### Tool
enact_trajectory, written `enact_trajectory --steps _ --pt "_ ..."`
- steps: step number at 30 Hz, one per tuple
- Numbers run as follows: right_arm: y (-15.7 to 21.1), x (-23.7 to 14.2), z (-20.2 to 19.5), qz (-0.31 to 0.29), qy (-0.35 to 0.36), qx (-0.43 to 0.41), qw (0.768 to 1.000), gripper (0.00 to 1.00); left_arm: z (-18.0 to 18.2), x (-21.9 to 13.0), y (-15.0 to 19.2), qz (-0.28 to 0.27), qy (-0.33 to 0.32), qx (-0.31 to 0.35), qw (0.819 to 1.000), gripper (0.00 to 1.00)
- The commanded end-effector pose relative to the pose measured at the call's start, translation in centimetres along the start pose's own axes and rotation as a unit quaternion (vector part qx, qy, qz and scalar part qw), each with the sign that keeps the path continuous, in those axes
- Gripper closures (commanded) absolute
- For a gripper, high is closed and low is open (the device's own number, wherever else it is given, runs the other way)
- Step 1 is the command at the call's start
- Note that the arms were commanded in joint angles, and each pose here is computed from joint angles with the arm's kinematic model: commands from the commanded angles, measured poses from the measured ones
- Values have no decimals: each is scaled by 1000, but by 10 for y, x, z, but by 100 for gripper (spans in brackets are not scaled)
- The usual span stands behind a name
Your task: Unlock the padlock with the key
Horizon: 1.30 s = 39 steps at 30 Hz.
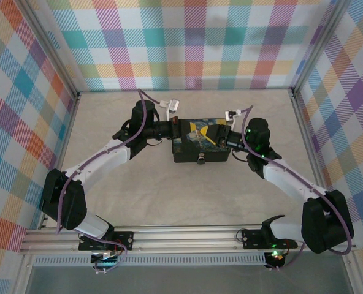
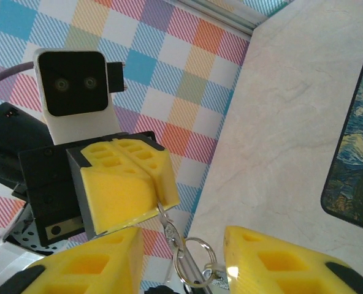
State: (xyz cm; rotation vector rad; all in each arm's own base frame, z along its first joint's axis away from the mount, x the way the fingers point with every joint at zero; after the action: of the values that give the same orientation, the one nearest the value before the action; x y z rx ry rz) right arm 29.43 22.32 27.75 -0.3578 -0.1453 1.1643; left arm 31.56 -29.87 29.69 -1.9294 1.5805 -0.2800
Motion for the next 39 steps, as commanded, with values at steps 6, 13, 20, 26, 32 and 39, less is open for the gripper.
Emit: enact_trajectory --steps 6,13,20,26,32,39 --pt "4 6 2 6 -26 10 1000 65 -12 -1 -7 -18 21 8 1000 100" --pt "5 8 9 7 -43 4 999 68 -12 -1 -8 -20 23 7 1000 100" --pt "9 14 12 17 -51 6 999 72 -10 -1 -7 -22 21 4 1000 100" --pt "7 16 11 13 -54 12 998 75 -10 -2 -6 -23 22 4 999 100" --pt "5 17 11 6 -58 18 998 79 -10 -3 -4 -23 22 4 999 100" --pt "5 16 12 5 -60 19 998 86 -9 -2 -4 -24 22 2 999 100"
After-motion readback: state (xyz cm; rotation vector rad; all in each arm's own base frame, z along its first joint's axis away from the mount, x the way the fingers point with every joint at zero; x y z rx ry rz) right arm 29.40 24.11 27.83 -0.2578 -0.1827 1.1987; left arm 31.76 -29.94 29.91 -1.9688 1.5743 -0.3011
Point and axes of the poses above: each hand's point on the last joint's axis, 136 mm out from that joint toward the fingers, its own x axis out along the fingers, its own z axis along the line the jaws close on, y = z × x, the point moved 3 cm from there along -x, back along the fingers, and after that the axes turned 4 degrees about x, right-handed, at the moved point
